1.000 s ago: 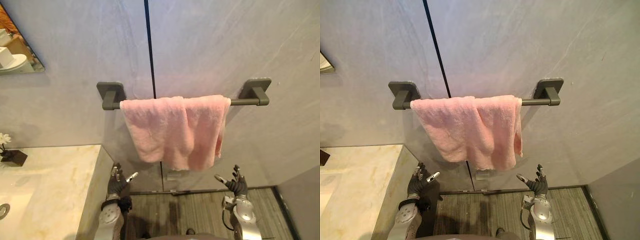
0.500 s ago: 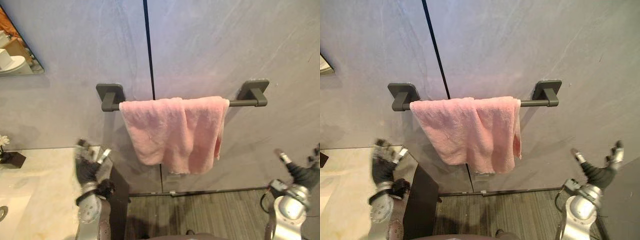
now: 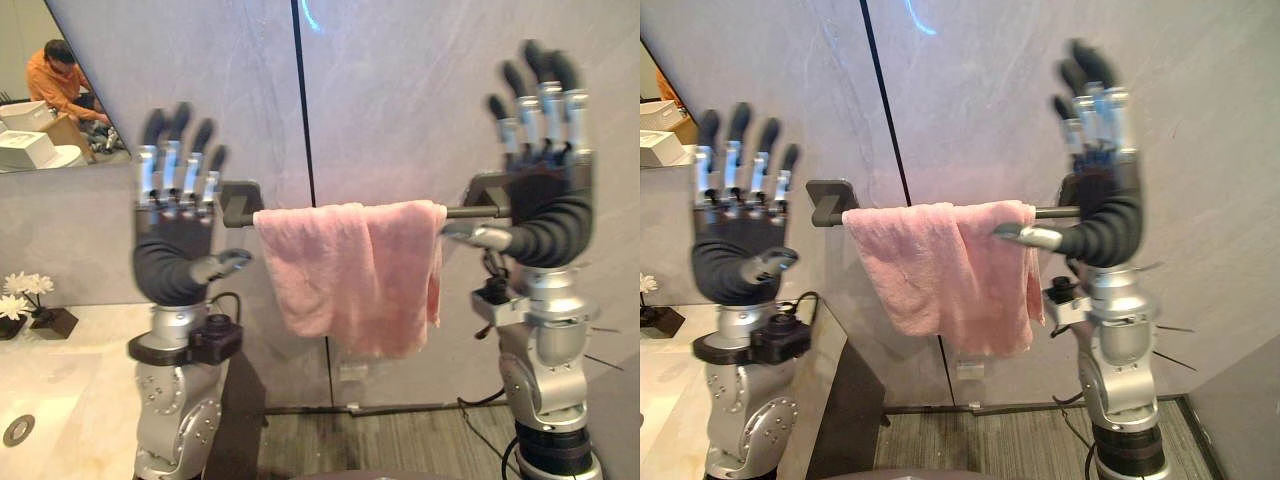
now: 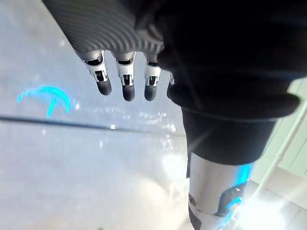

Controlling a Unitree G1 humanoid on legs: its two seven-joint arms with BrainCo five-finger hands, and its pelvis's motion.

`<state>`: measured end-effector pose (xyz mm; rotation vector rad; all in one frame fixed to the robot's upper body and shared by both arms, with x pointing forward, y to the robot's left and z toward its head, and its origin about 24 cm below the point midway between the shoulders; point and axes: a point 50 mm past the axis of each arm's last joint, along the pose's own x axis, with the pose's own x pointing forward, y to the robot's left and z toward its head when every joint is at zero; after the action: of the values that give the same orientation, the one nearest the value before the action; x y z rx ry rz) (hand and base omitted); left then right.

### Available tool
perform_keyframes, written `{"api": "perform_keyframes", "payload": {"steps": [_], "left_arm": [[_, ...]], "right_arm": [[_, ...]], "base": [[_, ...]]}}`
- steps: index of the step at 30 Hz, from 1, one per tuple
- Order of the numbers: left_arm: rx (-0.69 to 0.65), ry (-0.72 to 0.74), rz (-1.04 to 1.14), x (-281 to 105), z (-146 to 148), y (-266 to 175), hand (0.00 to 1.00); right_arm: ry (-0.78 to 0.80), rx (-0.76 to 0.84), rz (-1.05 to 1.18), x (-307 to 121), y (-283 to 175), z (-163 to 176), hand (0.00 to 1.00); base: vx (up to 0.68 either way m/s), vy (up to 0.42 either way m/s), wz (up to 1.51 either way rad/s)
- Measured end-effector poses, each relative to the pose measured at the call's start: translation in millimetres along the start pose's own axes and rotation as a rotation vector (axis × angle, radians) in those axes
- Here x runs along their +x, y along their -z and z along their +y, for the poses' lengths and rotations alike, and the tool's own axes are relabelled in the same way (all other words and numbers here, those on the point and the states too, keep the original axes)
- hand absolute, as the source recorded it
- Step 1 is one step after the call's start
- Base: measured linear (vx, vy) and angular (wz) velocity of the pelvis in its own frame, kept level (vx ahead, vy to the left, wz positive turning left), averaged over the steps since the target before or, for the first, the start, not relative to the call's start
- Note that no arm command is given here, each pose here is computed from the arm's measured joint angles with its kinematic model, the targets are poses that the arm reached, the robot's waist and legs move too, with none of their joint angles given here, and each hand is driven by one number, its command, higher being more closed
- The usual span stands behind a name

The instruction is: Organize washtable

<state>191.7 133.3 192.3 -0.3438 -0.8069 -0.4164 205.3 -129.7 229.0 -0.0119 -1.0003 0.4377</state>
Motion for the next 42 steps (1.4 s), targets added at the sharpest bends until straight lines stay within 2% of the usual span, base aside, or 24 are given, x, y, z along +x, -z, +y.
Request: {"api": "perform_keyframes", "payload": {"steps": [1, 3, 5, 8, 13, 17, 20, 25, 27, 35, 42], "left_arm": [[-0.026, 0.048, 0.024, 1, -5, 6, 0.00], [-0.094, 0.244, 0.164, -2, -19, 28, 0.00], [-0.113, 0.271, 0.254, -9, -13, 38, 0.00], [-0.062, 0.337, 0.430, -26, 1, 51, 0.00], [-0.049, 0.382, 0.688, -64, 9, 76, 0.00], [-0.025, 0.437, 0.699, -70, 0, 84, 0.00], [0.003, 0.381, 0.743, -80, 2, 98, 0.00], [0.086, 0.206, 0.751, -85, 9, 116, 0.00], [0.189, 0.110, 0.749, -84, 18, 120, 0.00], [0.438, -0.078, 0.752, -88, 38, 118, 0.00], [0.501, -0.275, 0.774, -102, 61, 110, 0.00]], "right_arm": [[-0.052, 0.030, 0.003, 1, 1, 5, 0.00], [-0.259, 0.126, 0.062, 0, 9, 21, 0.00], [-0.325, 0.159, 0.152, -8, 18, 18, 0.00], [-0.410, 0.183, 0.334, -27, 33, 6, 0.00], [-0.440, 0.267, 0.637, -78, 61, 2, 0.00], [-0.423, 0.285, 0.805, -111, 79, 10, 0.00], [-0.350, 0.271, 0.847, -125, 92, 15, 0.00], [-0.138, 0.192, 0.930, -146, 113, 19, 0.00], [-0.039, 0.096, 0.947, -148, 117, 13, 0.00], [0.176, -0.074, 0.954, -152, 115, -5, 0.00], [0.348, -0.131, 0.989, -170, 107, -20, 0.00]], "base": [[-0.04, -0.005, 0.03], [-0.06, -0.007, 0.04], [-0.07, -0.010, 0.00], [-0.05, -0.011, 0.00], [-0.01, -0.005, -0.02], [0.00, 0.000, 0.00], [-0.04, -0.011, 0.01], [-0.02, -0.003, 0.00], [0.00, 0.000, 0.00], [0.00, -0.002, 0.01], [-0.01, -0.003, 0.01]]}}
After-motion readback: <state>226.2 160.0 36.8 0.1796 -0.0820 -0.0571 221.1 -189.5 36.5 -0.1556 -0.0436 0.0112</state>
